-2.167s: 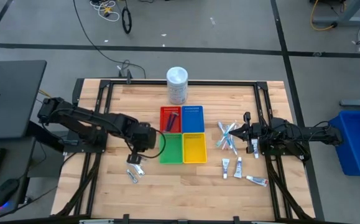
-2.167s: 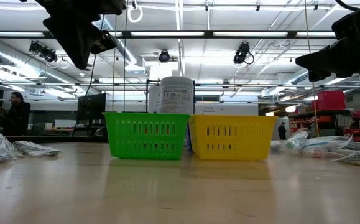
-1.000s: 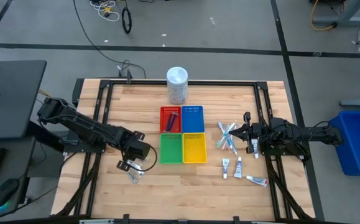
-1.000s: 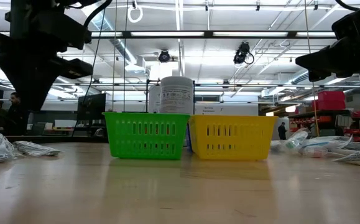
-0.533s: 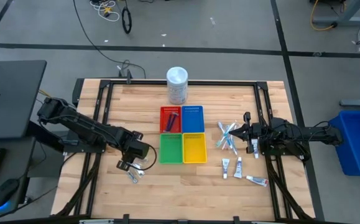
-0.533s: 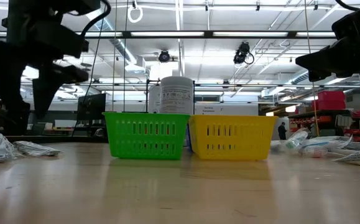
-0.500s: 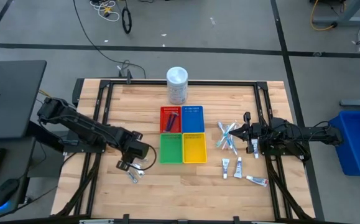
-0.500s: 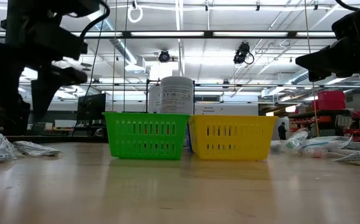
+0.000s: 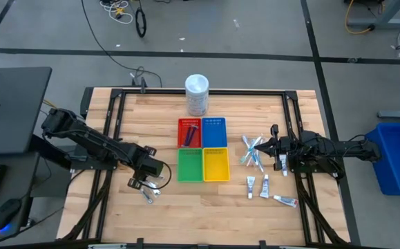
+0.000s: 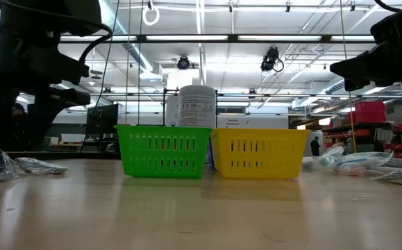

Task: Pick & Place Travel size toiletries
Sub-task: Put the silver nail cutter into the blue bin

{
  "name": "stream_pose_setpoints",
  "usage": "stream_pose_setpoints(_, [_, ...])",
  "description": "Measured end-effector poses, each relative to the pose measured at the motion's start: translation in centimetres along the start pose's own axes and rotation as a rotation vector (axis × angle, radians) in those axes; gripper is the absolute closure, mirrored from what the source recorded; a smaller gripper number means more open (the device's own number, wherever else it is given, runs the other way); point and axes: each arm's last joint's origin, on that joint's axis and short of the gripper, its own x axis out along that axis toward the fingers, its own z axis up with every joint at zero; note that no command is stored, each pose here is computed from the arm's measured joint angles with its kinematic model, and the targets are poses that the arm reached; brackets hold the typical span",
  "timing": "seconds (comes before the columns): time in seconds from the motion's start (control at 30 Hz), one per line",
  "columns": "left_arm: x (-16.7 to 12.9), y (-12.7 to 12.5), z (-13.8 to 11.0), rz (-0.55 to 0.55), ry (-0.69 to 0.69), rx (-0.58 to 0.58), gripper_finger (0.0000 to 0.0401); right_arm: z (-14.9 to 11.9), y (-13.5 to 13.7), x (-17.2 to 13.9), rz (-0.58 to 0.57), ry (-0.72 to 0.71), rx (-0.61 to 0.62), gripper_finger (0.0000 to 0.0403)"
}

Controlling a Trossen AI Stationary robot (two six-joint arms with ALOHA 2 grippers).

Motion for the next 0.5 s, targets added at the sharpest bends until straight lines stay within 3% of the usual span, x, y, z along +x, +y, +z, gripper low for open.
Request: stream_pose_setpoints(0.5, [1.1,0.0,0.0,0.030,-0.074,0.098,0.0232,0.0,0.0,0.0,0.000,0.000,0.000,0.0390])
